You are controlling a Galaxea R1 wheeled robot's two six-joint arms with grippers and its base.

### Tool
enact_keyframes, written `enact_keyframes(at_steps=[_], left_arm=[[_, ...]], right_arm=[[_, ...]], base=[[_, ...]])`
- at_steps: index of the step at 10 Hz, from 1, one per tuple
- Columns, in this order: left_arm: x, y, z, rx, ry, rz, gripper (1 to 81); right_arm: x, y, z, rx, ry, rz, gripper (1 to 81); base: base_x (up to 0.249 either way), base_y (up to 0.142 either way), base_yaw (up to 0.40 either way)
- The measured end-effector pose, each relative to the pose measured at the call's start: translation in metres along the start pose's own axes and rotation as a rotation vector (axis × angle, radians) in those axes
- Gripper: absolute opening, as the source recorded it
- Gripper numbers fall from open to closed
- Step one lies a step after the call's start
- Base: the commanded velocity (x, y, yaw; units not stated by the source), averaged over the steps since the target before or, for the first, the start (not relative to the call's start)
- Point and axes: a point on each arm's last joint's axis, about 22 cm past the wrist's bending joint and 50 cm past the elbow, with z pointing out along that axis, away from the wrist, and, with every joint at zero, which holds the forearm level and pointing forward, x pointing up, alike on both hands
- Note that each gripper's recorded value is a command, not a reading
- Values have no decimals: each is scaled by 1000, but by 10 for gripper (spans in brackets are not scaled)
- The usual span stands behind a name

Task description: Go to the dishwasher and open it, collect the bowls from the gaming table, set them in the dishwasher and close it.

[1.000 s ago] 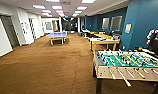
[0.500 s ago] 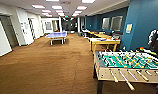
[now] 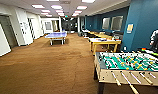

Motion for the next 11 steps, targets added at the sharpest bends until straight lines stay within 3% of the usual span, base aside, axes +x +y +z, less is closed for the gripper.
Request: enact_keyframes(at_steps=[2, 4, 8, 9, 11], left_arm=[[-1, -3, -1, 5, 1, 0, 811], [-4, 9, 2, -11, -5, -2, 811], [-5, -9, -3, 17, -2, 0, 811], [-4, 0, 0, 4, -1, 0, 811], [-5, 3, 1, -1, -2, -1, 811]], right_arm=[[1, -5, 1, 7, 2, -7, 811], [-5, 11, -4, -16, -6, -7, 811], [-4, -10, 3, 14, 1, -9, 811], [-4, 0, 0, 1, -1, -9, 811], [-5, 5, -2, -6, -2, -10, 811]], base=[[109, 0, 0], [109, 0, 0], [108, 0, 0], [109, 0, 0], [108, 0, 0]])
